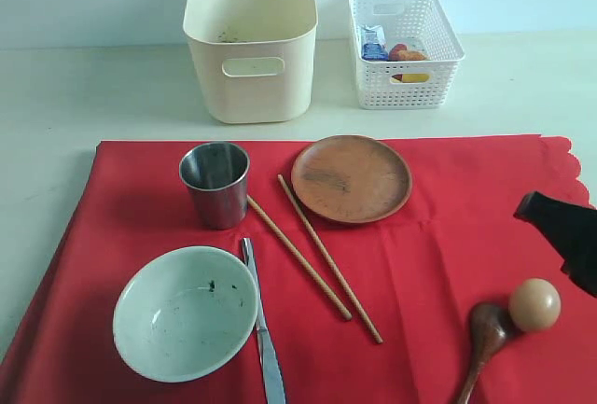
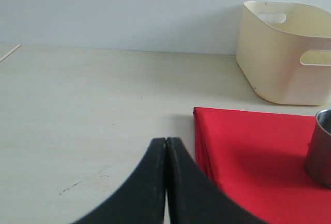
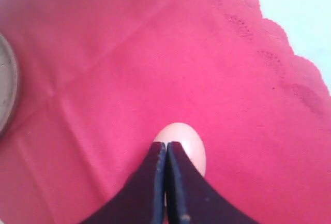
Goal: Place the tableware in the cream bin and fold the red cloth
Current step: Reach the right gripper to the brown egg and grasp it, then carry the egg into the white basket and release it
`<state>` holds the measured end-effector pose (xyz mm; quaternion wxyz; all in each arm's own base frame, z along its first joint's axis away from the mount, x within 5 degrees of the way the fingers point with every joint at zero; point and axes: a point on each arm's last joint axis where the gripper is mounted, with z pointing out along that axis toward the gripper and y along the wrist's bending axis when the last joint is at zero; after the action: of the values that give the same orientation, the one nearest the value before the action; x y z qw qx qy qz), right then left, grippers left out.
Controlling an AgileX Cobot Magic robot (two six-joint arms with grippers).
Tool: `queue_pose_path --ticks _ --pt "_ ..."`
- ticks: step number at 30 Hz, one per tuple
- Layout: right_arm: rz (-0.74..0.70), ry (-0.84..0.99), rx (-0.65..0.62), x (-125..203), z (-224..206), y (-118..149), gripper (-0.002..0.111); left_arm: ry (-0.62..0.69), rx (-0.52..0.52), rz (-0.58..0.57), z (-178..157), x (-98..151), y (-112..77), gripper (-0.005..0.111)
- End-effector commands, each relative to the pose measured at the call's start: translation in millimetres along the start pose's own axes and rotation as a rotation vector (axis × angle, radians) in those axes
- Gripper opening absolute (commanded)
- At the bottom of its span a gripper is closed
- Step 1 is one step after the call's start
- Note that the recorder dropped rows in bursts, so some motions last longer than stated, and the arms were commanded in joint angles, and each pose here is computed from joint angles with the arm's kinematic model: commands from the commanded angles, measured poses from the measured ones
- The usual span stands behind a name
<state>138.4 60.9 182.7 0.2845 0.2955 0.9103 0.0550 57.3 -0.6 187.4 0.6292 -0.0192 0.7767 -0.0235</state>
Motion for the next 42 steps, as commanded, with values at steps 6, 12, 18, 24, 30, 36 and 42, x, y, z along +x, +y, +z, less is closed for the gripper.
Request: queue_pose_path --ticks 6,12,18,24,30,36,42 --pt "-0.116 0.05 -0.035 7.8 10.5 7.7 0.033 0.001 0.007 0.0 0.3 -0.3 -0.5 0.001" --pt "-0.126 0.097 0.009 16.5 27.9 11.9 0.06 0.001 0.007 0.0 0.3 -0.3 -0.5 0.001" --pt "-0.074 0.103 0.113 23.1 47.9 10.0 0.063 0.001 0.007 0.0 0.3 -0.3 -0.5 0.001" --pt "-0.051 0.092 0.199 29.3 66.7 6.8 0.063 0.001 0.007 0.0 0.3 -0.3 -0.5 0.001" --pt "-0.002 0.114 0.26 33.7 70.5 2.3 0.044 0.001 0.007 0.0 0.3 -0.3 -0.5 0.001" --pt "0.051 0.08 0.193 23.7 52.4 4.8 0.0 0.001 0.007 0.0 0.3 -0.3 -0.5 0.001" --pt "0.078 -0.051 -0.074 -1.7 12.5 13.5 0.0 0.001 0.007 0.0 0.3 -0.3 -0.5 0.001"
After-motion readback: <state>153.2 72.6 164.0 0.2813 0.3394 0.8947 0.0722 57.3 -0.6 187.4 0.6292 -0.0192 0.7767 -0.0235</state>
